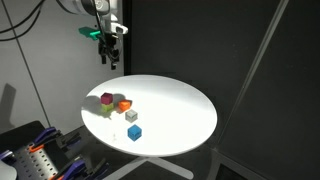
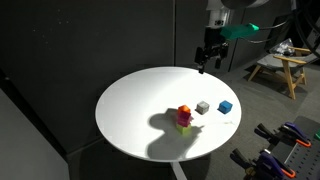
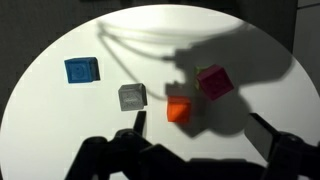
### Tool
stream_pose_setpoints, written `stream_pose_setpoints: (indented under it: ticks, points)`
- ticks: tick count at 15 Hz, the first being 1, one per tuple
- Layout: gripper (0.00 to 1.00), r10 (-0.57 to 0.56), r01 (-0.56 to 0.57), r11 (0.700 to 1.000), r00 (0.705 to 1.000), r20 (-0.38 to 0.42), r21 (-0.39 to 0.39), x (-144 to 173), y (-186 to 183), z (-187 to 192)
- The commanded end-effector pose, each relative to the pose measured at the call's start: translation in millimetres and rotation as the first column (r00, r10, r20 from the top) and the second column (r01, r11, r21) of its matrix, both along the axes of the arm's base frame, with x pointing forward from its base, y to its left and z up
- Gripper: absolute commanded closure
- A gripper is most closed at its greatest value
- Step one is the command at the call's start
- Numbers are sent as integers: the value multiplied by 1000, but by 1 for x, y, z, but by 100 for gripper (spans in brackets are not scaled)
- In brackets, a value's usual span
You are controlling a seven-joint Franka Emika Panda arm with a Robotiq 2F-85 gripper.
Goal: Put the pink block on the grey block and then put the yellow block on the pink bock
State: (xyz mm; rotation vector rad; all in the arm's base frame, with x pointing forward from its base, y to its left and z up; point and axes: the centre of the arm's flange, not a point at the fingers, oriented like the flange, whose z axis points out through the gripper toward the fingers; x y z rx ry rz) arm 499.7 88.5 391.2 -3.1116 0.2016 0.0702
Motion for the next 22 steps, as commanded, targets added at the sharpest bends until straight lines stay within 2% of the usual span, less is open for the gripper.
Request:
stream_pose_setpoints:
  ticks: [1,5,10,16,22]
  points:
    - [0,0,0,1000,1000,0,0,0,0,0]
    - [0,28,-29,1000,1000,-2,-8,8,10,-7]
    - [0,143,-143,990,990,1,-10,26,36,-35]
    - [0,312,-312,950,950,32,-15,43,60,-72]
    - [0,406,-406,913,914,-2,-35,47,76,-105]
